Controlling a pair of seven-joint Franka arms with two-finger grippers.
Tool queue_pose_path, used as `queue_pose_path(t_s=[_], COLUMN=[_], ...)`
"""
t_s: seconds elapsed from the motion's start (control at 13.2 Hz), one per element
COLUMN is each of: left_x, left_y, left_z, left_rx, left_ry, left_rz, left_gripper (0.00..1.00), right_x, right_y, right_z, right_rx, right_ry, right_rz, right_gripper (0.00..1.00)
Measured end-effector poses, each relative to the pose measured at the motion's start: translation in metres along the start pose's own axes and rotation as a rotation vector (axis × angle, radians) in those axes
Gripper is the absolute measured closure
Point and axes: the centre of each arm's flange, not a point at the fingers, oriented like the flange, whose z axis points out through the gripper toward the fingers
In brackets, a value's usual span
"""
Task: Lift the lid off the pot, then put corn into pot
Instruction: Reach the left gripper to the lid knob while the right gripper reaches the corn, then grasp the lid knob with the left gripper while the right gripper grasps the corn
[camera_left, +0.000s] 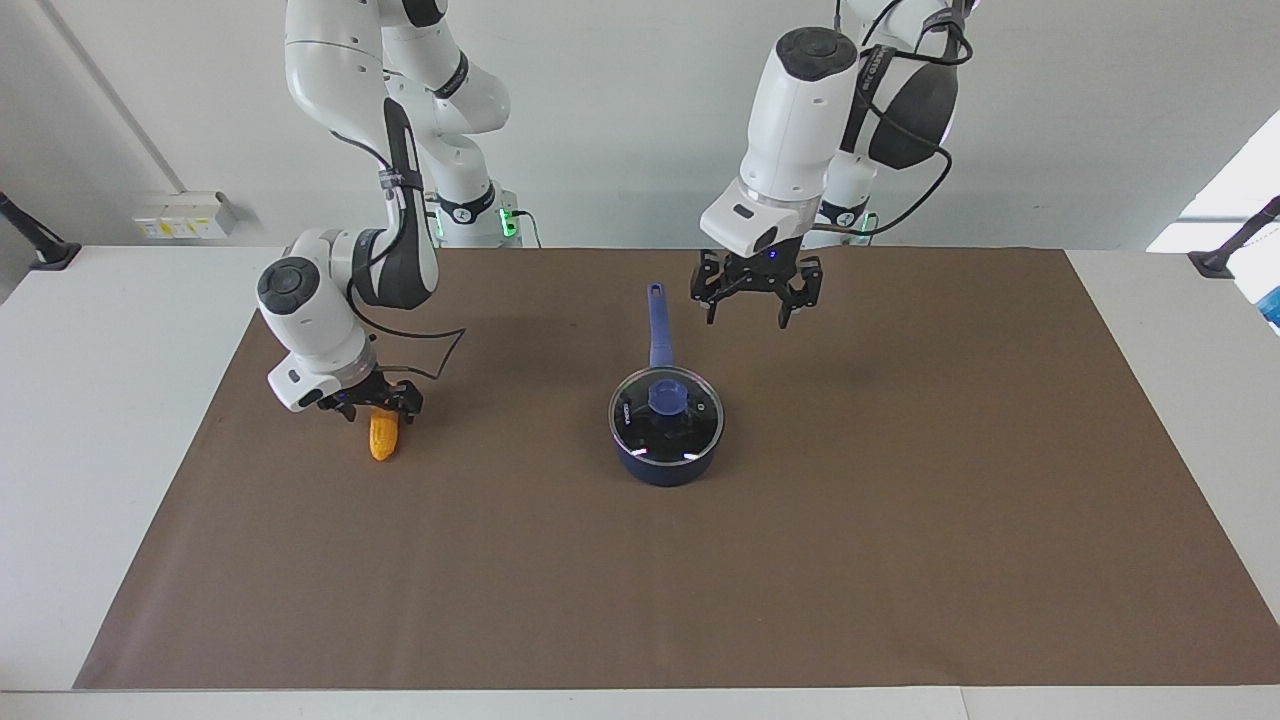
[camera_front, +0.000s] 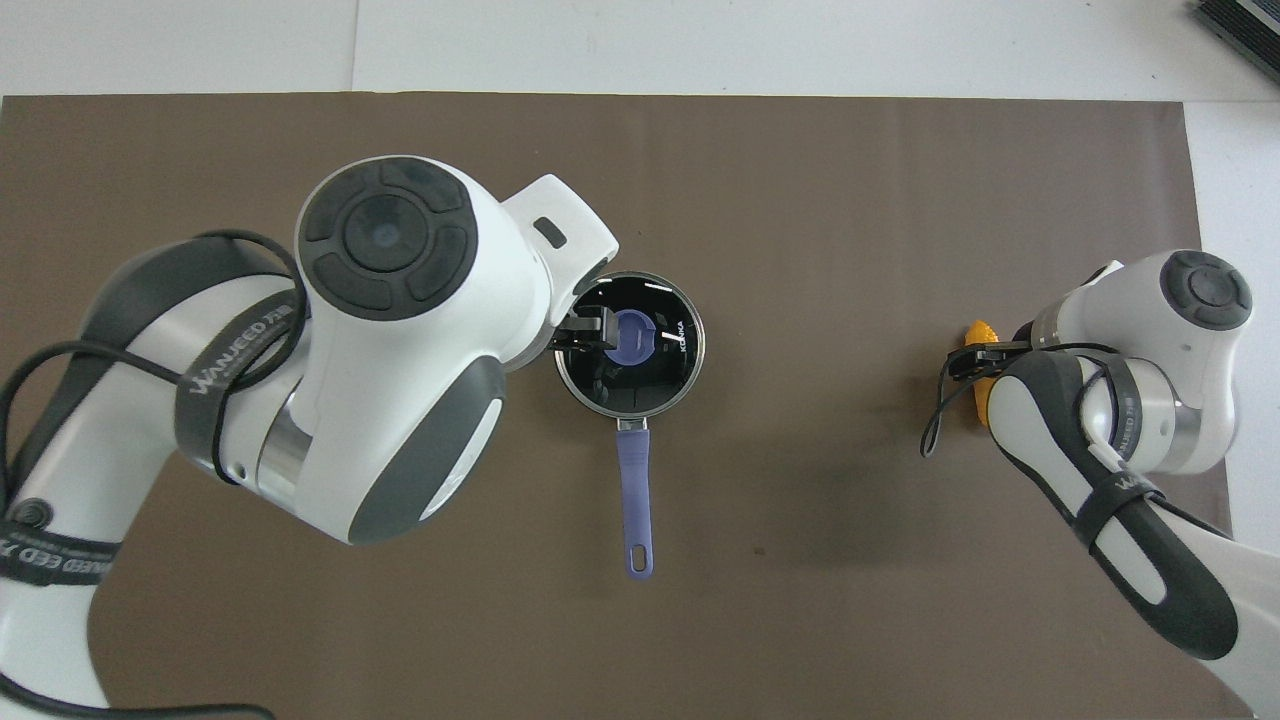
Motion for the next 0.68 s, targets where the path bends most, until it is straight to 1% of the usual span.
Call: queue_pose_path(t_s=[0.08,0.15,0.3,0.38,0.53,0.61,0.68], left_x=[0.0,0.0,0.001,0.001,0.001,0.001,0.002], left_y=[0.017,0.031,0.045,0.049,0.064,0.07,0.075], left_z=[0.021,0.036,0.055,0.064,0.087,0.097,0.105], left_rx=[0.015,0.016,0.014,0.017,0.014,0.012,0.009], left_ry=[0.002,0.012,0.018,0.013,0.014,0.016,0.019], left_rz=[-0.009,-0.015,-0.017,-0.019,-0.019,-0.017,-0.016], left_gripper=[0.0,0.0,0.0,0.0,0.0,0.0,0.0], right_x=[0.0,0.0,0.0,-0.001,-0.002,-0.002,0.002], right_y=[-0.001,-0.001,-0.001,0.0,0.001,0.0,-0.002], right_z=[0.0,0.0,0.0,0.001,0.005,0.004,0.0], right_rx=[0.0,0.0,0.0,0.0,0.0,-0.001,-0.001], right_ry=[0.0,0.0,-0.001,-0.003,-0.01,-0.009,0.002], right_rz=[-0.002,-0.006,-0.022,-0.029,-0.033,-0.036,-0.039], right_gripper=[0.01,0.09,0.37,0.41,0.42,0.46,0.61])
